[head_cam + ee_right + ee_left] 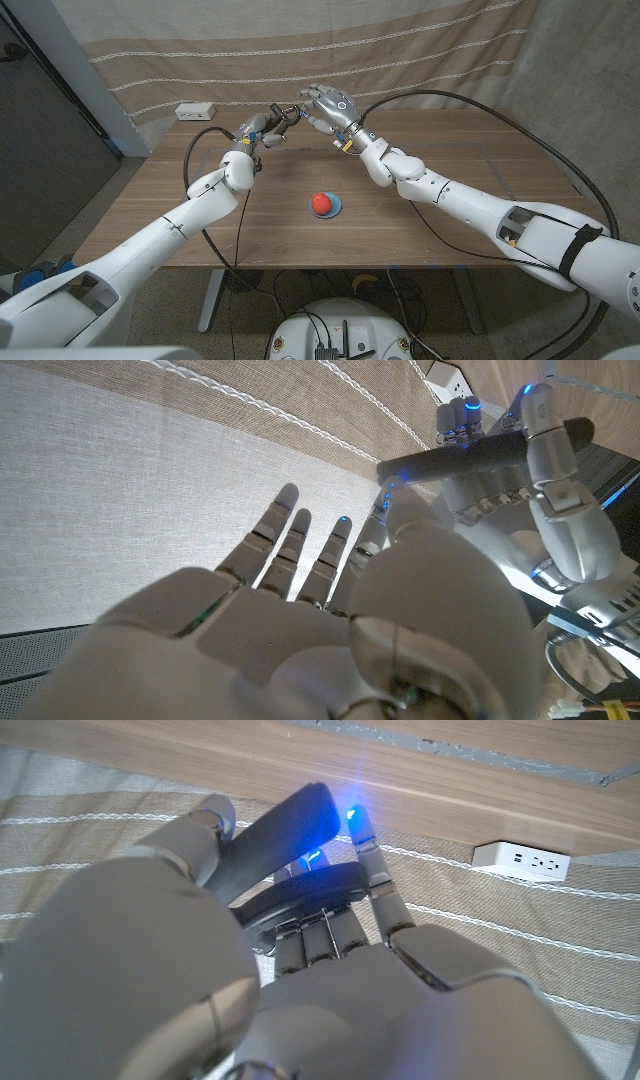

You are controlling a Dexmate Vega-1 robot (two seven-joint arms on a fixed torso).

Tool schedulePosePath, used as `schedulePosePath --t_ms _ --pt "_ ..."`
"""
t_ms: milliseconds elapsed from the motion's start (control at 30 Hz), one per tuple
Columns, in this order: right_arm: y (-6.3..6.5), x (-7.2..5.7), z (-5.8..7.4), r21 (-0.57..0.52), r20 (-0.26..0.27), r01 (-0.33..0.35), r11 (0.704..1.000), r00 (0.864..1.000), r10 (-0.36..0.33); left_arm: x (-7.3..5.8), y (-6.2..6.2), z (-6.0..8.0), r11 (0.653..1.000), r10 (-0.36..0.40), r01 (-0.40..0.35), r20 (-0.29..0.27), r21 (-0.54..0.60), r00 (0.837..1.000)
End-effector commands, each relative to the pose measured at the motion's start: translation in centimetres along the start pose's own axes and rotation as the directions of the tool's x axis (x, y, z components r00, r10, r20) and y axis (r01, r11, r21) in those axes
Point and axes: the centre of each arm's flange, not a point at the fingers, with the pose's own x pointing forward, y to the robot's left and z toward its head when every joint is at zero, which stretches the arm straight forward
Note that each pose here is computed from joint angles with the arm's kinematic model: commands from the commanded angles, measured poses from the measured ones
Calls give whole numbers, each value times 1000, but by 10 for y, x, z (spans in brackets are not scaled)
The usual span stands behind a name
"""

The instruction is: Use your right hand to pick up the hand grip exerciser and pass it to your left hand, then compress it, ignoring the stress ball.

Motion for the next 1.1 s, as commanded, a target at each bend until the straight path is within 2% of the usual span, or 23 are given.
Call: schedulePosePath --t_ms 33,167,400,733,1100 --pt "0 -4 -15 65 -36 29 997 999 -27 -2 1 -4 993 61 -58 27 -104 998" --pt "1 -6 -21 112 -87 93 989 993 -83 -2 1 -7 986 76 -67 51 -153 996" --pt "1 -8 -30 184 -143 138 973 983 -113 -2 1 -9 964 92 -71 70 -256 993" --pt "0 -11 -35 206 -154 199 958 974 -169 -3 2 -12 932 96 -58 88 -357 992" --pt "-2 -12 -36 202 -152 217 955 970 -188 -3 5 -16 895 75 -17 113 -446 991"
